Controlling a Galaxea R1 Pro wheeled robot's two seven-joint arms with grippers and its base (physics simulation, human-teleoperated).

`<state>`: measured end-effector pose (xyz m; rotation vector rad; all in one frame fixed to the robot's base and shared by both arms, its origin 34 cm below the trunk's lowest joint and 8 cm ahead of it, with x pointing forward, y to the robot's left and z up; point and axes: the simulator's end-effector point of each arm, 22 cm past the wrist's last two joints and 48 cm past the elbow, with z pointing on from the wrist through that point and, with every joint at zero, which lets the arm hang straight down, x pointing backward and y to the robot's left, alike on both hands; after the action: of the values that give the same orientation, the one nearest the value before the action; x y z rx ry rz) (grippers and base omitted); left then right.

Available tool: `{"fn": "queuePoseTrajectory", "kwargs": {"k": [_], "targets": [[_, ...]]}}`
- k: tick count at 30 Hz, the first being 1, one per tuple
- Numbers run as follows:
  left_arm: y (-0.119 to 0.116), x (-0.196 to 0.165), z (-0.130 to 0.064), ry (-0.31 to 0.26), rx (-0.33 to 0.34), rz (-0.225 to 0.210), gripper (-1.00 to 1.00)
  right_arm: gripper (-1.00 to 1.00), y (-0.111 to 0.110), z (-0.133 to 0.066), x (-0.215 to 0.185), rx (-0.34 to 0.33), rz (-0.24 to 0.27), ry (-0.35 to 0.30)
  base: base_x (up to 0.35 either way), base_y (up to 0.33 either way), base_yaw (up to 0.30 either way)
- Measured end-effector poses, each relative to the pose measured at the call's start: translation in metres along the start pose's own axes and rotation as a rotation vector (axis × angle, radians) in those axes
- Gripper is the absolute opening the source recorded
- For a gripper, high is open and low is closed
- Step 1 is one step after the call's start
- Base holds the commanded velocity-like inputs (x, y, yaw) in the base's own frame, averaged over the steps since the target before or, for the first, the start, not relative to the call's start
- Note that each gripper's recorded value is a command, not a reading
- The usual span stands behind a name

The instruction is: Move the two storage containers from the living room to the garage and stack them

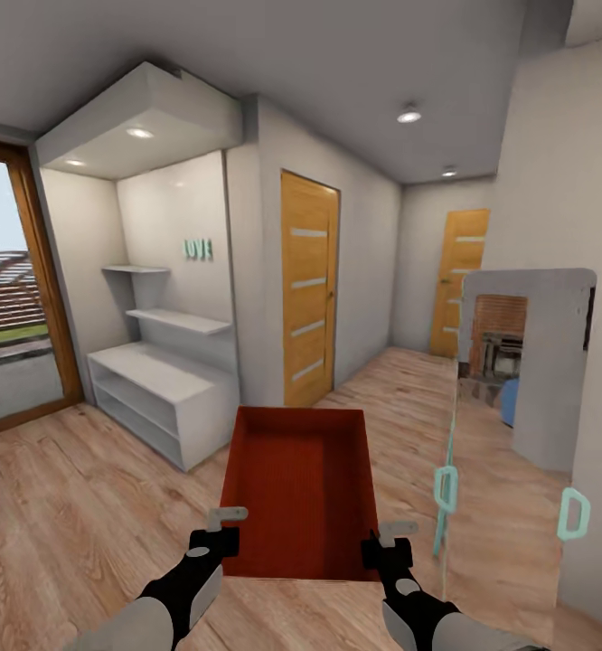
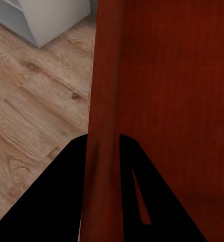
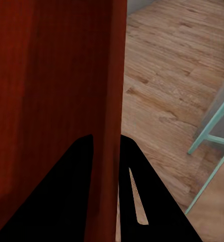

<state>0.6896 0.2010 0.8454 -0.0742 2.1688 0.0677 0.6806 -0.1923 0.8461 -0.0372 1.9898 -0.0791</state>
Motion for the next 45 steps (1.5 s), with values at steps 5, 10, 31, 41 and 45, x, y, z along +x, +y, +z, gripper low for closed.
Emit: {"fn": "queuePoseTrajectory", "kwargs": {"k": [5,10,31,41,45], "targets": [[0.0001,0.0002,0.0000,0.000,0.000,0.000,-1.00,-1.00,0.0001,0.0000,0.0002,-0.001,0.000,0.001,0.322,0.169,-0.062],[0.0002,0.0003,0.0000,0.001,0.000,0.000,-1.00,-1.00,0.0002,0.0000,0.0002,-0.001,0.000,0.001,0.321,0.170,-0.008],[0.0000,0.0004,0.0000,0.001,0.000,0.000,-1.00,-1.00,0.0000,0.0000,0.0003,-0.001,0.000,0.001,0.320,0.176,-0.008],[0.0001,0.0004,0.0000,0.001,0.000,0.000,-1.00,-1.00,0.0001,0.0000,0.0003,0.000,0.000,0.001,0.319,0.178,-0.228],[0.0001,0.0003,0.0000,0.001,0.000,0.000,-1.00,-1.00,0.0001,0.0000,0.0002,0.000,0.000,0.001,0.319,0.178,-0.252]]}}
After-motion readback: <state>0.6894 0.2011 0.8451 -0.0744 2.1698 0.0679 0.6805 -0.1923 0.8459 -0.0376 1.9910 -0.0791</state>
